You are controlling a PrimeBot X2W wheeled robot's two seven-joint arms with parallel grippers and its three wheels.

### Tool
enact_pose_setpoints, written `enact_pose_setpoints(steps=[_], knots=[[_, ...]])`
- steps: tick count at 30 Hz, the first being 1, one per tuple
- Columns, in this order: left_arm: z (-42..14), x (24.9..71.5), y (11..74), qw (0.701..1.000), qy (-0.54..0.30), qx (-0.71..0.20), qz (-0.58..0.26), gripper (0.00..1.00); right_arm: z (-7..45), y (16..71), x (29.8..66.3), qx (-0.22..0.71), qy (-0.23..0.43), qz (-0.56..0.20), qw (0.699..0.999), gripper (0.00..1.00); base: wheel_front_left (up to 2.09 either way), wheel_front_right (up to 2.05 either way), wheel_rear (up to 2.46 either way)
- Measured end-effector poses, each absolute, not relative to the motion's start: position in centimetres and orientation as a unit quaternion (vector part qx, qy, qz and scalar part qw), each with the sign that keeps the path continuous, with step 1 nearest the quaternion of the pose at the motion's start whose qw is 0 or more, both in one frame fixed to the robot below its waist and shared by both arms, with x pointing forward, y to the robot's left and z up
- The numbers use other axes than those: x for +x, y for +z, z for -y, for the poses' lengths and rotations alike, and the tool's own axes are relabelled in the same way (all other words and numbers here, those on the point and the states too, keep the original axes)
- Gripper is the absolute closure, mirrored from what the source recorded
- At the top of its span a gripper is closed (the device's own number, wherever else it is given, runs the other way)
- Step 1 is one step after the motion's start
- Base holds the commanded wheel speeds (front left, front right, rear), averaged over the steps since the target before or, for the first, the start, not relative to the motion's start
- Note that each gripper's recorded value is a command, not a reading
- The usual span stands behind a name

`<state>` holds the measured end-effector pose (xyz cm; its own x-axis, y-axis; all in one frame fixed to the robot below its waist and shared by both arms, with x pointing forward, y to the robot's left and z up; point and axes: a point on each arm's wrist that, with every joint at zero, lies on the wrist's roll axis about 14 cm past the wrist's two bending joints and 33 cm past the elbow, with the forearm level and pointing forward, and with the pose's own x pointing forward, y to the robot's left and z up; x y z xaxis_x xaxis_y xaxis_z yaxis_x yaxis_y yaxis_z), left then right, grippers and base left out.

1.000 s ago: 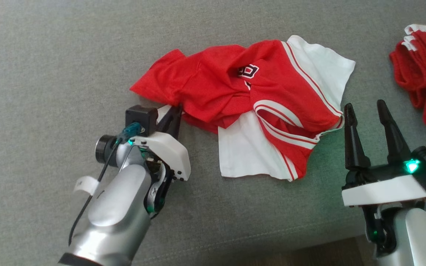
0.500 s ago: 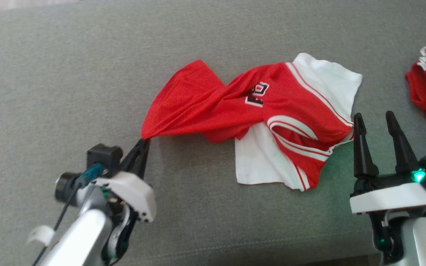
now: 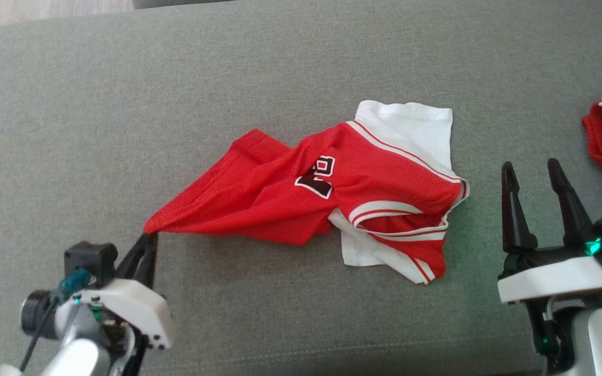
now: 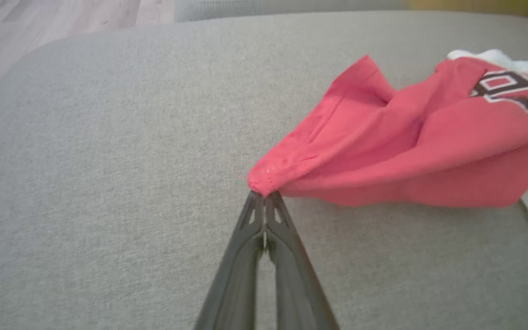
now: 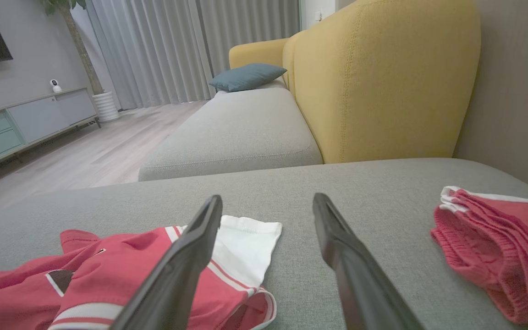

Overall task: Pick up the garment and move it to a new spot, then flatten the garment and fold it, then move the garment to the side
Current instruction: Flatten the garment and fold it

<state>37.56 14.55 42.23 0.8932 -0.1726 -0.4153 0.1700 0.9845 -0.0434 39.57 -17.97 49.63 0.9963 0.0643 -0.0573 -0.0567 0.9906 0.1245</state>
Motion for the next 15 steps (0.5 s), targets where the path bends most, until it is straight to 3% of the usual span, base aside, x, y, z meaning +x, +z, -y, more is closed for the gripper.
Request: enact_pose_setpoints(steps=[1,9,15], knots=[[-14.2,37.7,42.6,0.975,-0.089,-0.011,-0.203,0.0,17.9,49.7,39.6,0.059,0.031,-0.029,0.997,0.0,0.0,0.0,0.0],[-13.6,39.7,47.9,0.997,-0.053,-0.037,-0.038,0.0,17.5,51.0,39.6,0.037,0.043,-0.02,0.998,0.0,0.0,0.0,0.0],[-13.6,40.3,50.7,0.999,-0.042,-0.019,0.023,0.0,17.3,51.2,39.0,0.021,0.051,-0.023,0.998,0.0,0.0,0.0,0.0]])
